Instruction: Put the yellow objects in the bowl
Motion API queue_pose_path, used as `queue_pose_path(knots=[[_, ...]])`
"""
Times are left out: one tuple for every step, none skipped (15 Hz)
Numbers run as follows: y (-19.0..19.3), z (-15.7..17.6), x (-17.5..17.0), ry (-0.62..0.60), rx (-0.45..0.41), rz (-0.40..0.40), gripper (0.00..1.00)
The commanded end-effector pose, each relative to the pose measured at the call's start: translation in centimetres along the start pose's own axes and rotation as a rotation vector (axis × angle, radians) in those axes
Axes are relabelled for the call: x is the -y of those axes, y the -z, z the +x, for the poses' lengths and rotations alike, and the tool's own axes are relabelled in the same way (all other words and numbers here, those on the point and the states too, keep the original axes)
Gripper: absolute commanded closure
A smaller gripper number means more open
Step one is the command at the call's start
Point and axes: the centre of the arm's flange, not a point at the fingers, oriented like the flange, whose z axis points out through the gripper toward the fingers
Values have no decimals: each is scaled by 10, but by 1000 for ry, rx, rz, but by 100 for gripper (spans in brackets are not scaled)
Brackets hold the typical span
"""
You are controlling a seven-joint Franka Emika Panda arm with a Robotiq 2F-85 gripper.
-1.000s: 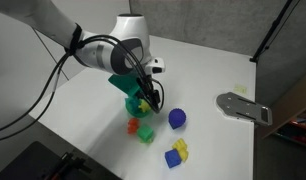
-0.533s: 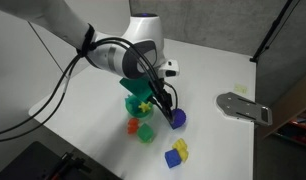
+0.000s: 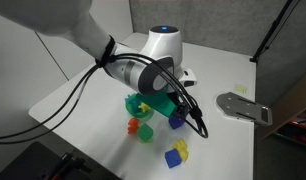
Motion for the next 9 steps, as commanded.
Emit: queue_pose_path(knots=[[-24, 11, -19, 89, -5, 56, 0], [-30, 12, -24, 104, 5, 64, 0], [-36, 12, -28, 119, 8, 73, 0], [-41, 13, -32, 130, 13, 75, 0], [-47, 13, -35, 146, 11, 79, 0], [-55, 14, -38, 161, 17, 77, 0], [-61, 15, -40, 172, 19, 71, 0], [-68, 15, -41, 181, 22, 65, 0], [-74, 15, -43, 183, 24, 59, 0]])
